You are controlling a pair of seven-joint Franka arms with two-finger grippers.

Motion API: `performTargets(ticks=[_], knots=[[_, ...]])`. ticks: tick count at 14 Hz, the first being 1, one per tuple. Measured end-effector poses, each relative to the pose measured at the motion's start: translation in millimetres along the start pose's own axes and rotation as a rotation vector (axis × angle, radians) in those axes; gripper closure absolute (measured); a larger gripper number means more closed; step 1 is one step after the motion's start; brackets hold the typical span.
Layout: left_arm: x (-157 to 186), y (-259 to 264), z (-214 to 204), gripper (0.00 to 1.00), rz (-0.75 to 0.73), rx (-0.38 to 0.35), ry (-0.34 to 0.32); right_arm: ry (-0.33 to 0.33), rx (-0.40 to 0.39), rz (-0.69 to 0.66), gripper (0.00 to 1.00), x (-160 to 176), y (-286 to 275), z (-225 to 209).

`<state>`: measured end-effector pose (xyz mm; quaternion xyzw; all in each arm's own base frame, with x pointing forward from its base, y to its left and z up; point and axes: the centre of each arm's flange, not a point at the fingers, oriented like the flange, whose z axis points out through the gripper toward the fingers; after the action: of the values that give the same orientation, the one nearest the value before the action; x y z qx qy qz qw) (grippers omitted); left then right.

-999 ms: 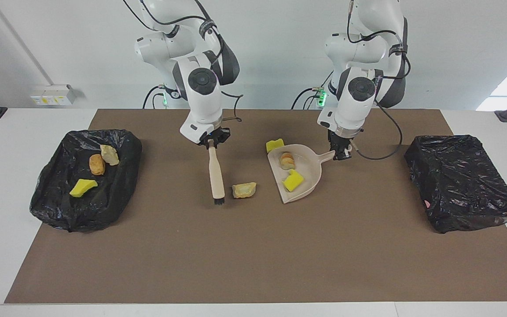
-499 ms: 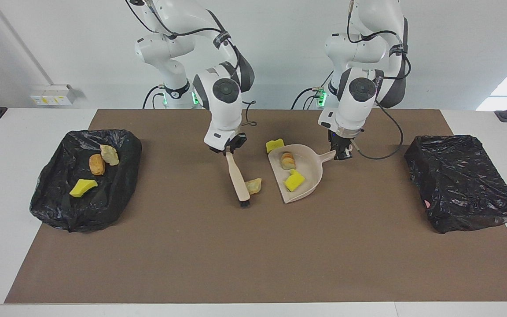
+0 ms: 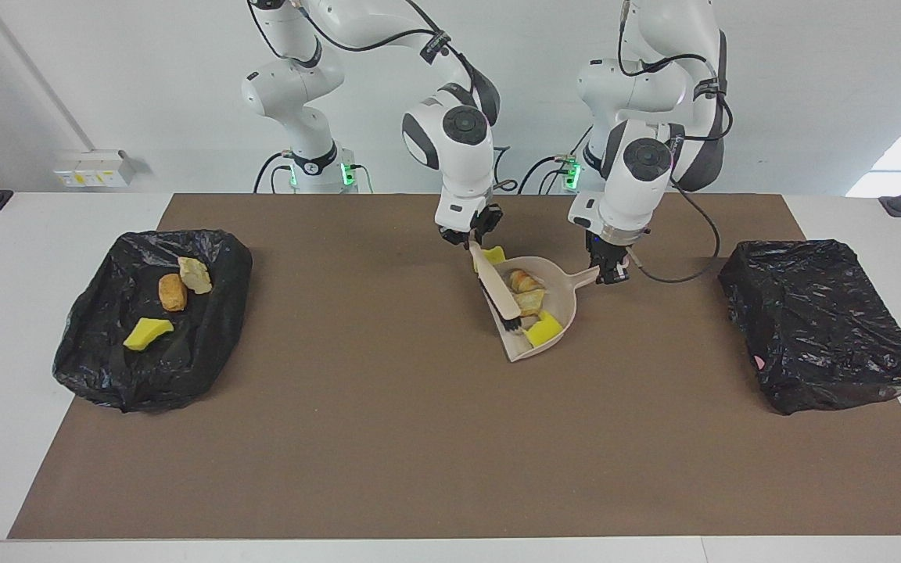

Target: Sweep and dump trash in bin

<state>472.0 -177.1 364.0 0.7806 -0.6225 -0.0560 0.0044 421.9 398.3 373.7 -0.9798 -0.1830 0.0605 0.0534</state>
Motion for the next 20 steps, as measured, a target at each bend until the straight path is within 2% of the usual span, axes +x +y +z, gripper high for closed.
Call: performTargets(ticks=[4, 6, 9, 11, 16, 20], knots=[[-1, 0, 0, 0.69, -0.065, -0.001, 0.000, -0.081, -0.001, -0.016, 0.73, -20, 16, -40], [-3, -2, 0, 0.69, -0.121, 0.000, 0.001, -0.118, 0.001, -0.087, 0.73, -38, 13, -49], [-13, -14, -10, 0.69, -0.176, 0.015, 0.017, -0.172, 0.079, -0.248, 0.73, -72, -6, -36], [-26, -29, -23, 0.69, -0.215, 0.036, 0.036, -0.180, 0.130, -0.296, 0.73, -87, -12, -28], [-40, -42, -38, 0.69, -0.251, 0.059, 0.055, -0.176, 0.126, -0.301, 0.73, -99, -15, 7], [-39, -41, -38, 0.69, -0.250, 0.057, 0.054, -0.182, 0.133, -0.189, 0.73, -75, 45, 17]])
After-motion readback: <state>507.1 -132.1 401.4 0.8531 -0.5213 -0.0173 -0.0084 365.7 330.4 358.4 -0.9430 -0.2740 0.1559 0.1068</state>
